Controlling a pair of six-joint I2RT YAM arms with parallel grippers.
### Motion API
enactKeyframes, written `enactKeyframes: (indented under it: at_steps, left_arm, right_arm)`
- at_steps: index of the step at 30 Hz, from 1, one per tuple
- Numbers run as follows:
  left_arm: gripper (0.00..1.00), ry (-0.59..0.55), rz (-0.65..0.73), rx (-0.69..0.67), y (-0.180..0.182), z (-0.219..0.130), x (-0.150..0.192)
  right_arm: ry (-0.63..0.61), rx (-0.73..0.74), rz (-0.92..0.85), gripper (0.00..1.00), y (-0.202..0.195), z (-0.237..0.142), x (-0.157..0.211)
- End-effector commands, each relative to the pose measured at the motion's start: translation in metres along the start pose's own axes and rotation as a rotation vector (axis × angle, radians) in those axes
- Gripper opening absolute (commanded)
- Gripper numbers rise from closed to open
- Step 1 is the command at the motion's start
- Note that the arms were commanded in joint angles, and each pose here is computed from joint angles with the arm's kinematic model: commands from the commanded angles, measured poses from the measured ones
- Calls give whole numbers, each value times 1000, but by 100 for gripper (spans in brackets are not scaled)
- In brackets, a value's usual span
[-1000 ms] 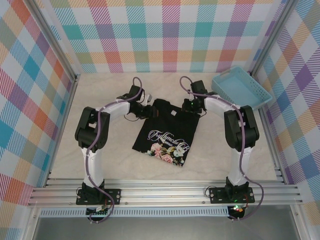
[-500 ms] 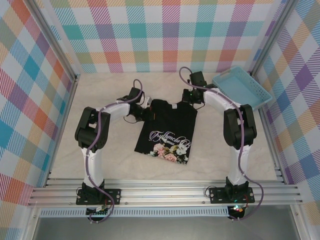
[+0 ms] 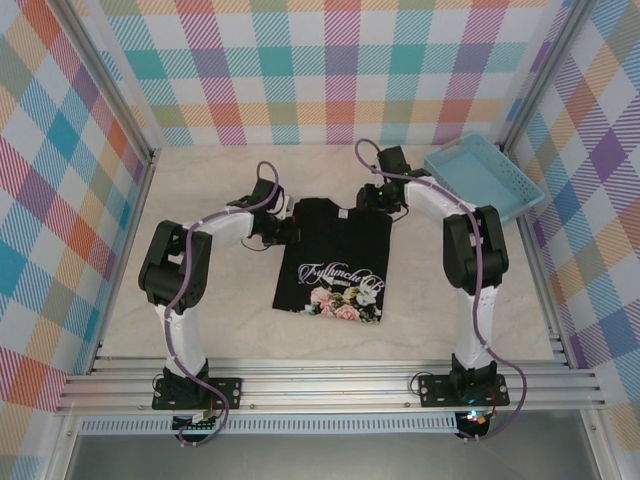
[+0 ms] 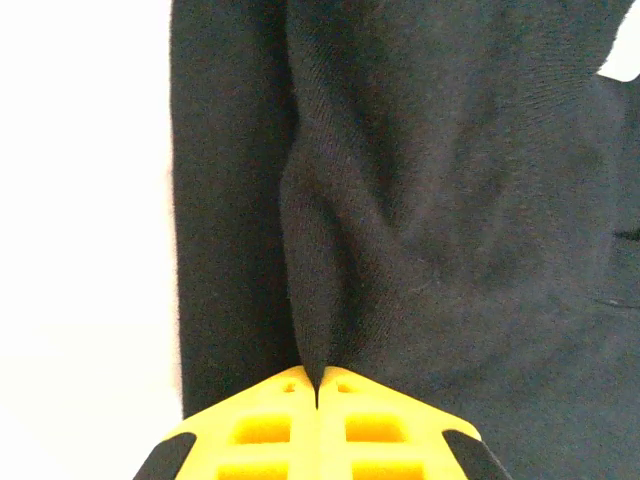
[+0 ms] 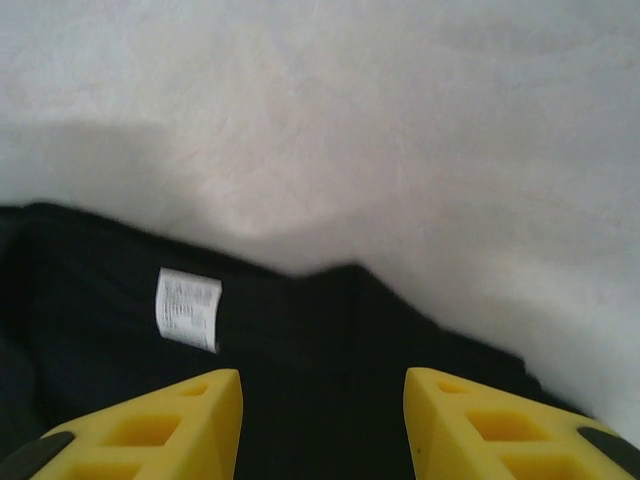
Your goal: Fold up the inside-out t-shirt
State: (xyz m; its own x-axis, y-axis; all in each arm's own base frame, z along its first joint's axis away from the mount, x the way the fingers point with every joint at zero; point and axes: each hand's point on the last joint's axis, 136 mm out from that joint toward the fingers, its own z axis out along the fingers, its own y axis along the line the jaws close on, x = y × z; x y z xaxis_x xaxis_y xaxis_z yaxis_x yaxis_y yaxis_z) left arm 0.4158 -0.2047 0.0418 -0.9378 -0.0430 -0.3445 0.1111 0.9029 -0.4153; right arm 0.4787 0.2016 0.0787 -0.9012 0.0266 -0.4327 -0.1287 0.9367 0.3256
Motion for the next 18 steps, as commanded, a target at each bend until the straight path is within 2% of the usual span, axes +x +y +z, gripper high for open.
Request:
enactKeyframes:
  at_steps: [1,4,7,10,12,18]
  left_arm:
    - [8,-66,-26,-92,17,-15,-11]
    - [36,-97,-25,-94,15,-25,-14]
    - [48,-119,-26,-105,16,-40,-9]
    - [55,-129,-43,-115,20,-53,7]
    - [58,-90,-58,-88,20,-52,24]
    - [57,62,-134,92,2,-32,71]
  right_arm:
    - [-14,-73,-23,47,16,-35,8]
    - [23,-59,-14,48,8,-45,35]
    - [55,-32,4,48,-2,-52,60]
    - [88,-89,26,49,5,-54,81]
    - [113,-131,32,50,16,-51,92]
    - [200,-175,31,50,33,-34,116]
